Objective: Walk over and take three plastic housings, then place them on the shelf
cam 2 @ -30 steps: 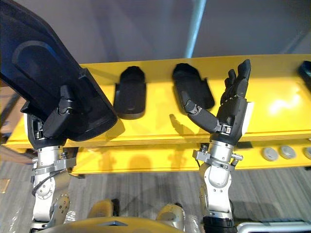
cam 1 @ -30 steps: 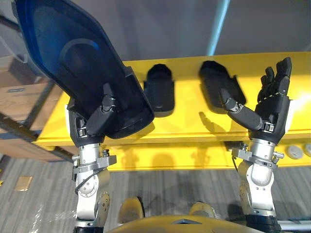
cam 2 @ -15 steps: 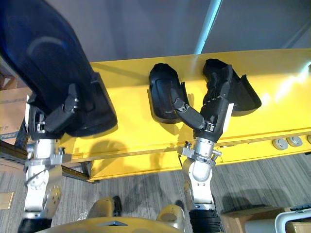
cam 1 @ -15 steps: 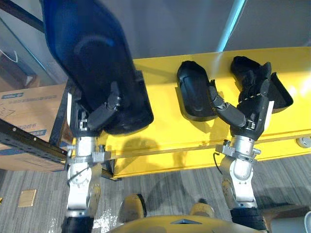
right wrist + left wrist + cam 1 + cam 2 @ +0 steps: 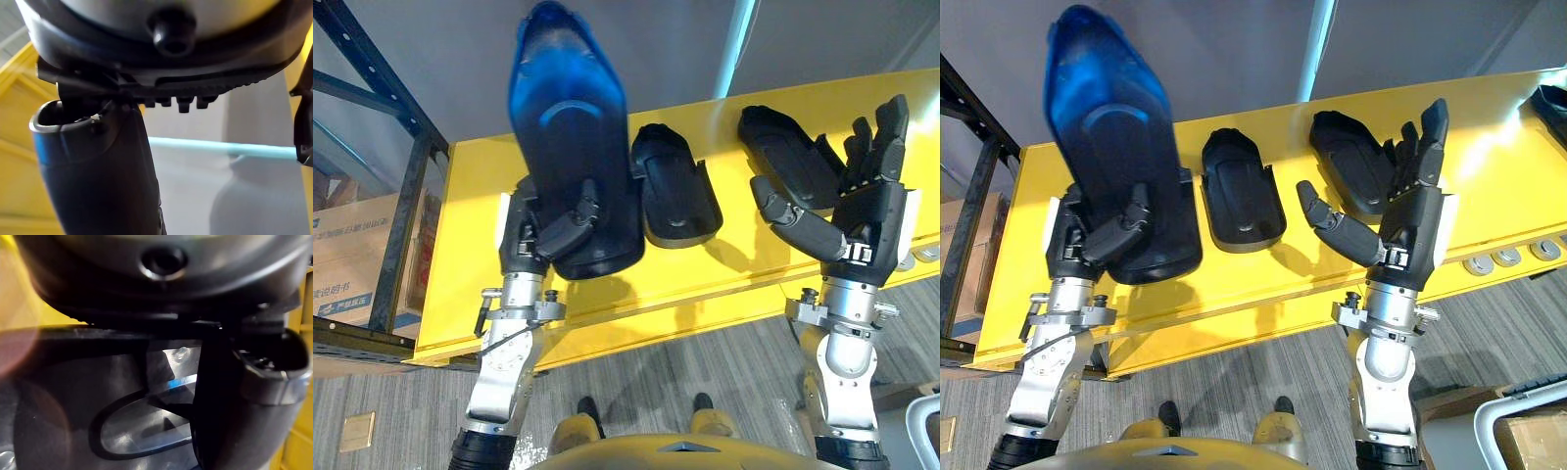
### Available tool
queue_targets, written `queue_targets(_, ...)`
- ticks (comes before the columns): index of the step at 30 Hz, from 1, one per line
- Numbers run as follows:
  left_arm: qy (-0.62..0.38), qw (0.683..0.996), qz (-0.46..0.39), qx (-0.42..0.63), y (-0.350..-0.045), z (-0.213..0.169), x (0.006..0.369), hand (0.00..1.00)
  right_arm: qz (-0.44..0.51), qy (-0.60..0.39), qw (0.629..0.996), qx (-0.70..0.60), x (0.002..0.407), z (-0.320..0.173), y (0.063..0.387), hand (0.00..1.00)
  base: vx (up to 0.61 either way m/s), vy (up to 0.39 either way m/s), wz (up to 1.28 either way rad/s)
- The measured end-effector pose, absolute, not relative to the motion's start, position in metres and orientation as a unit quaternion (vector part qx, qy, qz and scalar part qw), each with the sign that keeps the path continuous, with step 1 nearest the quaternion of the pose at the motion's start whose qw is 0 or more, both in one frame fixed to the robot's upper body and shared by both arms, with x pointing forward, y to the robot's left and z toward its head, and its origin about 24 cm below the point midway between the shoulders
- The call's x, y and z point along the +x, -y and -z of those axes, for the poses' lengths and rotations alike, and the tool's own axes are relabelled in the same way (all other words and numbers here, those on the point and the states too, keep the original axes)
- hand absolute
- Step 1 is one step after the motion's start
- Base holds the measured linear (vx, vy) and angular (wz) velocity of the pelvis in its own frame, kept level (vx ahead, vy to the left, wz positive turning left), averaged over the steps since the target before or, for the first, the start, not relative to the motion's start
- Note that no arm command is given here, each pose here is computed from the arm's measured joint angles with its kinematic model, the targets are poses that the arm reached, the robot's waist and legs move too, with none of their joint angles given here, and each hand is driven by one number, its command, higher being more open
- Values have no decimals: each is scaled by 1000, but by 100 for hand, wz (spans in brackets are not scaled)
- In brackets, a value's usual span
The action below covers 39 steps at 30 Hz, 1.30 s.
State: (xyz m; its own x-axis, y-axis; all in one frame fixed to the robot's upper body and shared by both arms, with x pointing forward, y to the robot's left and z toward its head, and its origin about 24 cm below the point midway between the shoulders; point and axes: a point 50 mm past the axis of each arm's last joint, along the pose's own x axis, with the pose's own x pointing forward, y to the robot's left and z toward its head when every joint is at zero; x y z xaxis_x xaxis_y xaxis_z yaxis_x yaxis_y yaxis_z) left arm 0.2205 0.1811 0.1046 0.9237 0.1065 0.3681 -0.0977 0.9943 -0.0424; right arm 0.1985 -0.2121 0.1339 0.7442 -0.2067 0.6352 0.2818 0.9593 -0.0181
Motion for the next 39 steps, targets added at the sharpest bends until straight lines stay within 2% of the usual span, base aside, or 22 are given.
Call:
queue_targets(5,192,970,-151,19,-217,-111,216,0,106,349,929,-62,194,-142,206,100,-110,2,-5)
queue_targets(8,170,971,-165,26,-225,-109,216,0,87,363,925,-66,192,-148,203,100,-83,-46,13)
queue_targets(16,57,992,-107,25,-224,-86,217,0,61,369,925,-64,198,-154,200,100,-48,-20,9)
queue_targets(23,45,996,-79,9,-226,-84,230,0,38,375,924,-64,205,-160,192,100,-19,2,0)
queue_targets(28,14,995,-99,-3,-238,-74,255,0,15,389,917,-87,210,-170,192,100,-46,6,-9)
queue_targets(32,19,993,-113,16,-248,-76,261,0,5,393,915,-94,211,-173,192,100,-18,8,-15)
queue_targets(39,31,990,-133,29,-262,-89,294,0,-20,404,908,-107,214,-179,190,100,-25,9,-9)
